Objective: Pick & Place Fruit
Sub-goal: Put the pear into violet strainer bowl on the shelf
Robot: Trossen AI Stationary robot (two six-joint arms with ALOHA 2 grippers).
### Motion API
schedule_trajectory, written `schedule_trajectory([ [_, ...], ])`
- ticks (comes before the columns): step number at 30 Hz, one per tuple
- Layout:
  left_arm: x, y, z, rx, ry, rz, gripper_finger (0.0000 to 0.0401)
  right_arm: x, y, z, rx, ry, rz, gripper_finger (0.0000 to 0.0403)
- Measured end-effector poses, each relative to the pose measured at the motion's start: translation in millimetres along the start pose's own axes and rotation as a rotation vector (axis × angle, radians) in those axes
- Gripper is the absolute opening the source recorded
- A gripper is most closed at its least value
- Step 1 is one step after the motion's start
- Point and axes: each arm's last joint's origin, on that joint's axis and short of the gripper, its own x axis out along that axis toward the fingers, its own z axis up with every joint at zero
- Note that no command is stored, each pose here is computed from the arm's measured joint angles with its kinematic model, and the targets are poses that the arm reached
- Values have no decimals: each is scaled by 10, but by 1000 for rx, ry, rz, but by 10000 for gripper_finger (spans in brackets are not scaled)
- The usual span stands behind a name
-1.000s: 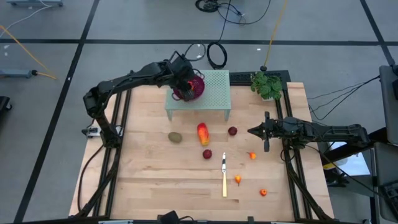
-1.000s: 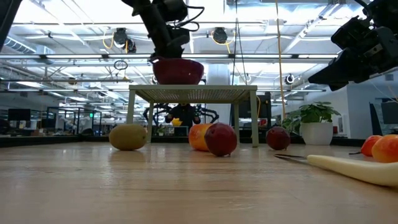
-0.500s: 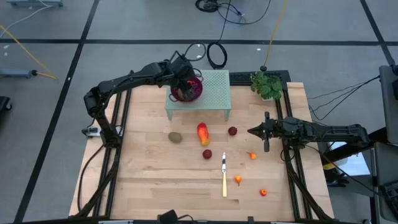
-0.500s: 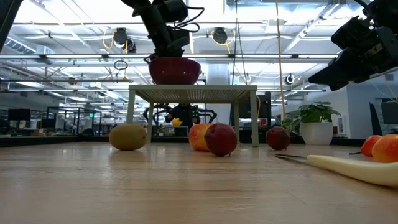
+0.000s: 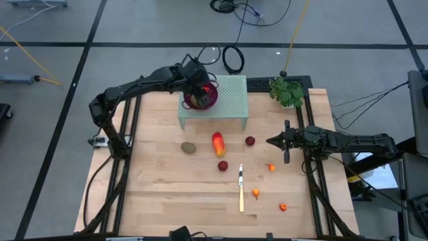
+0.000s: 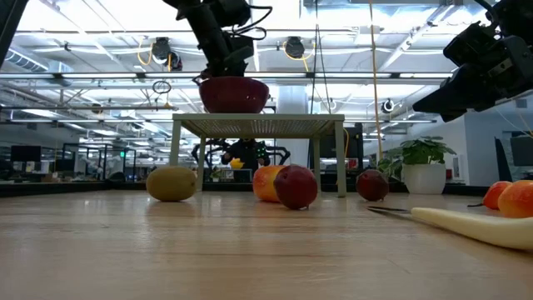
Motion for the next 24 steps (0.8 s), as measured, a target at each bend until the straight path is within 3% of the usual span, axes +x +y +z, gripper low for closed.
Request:
schedule_trajectory([
  [11, -461, -71, 271, 8, -122, -20, 182, 0, 1, -1, 0, 0, 2, 4],
  [24, -831, -642, 404, 19, -232, -149, 182, 0, 1, 0, 0, 0, 3, 4],
])
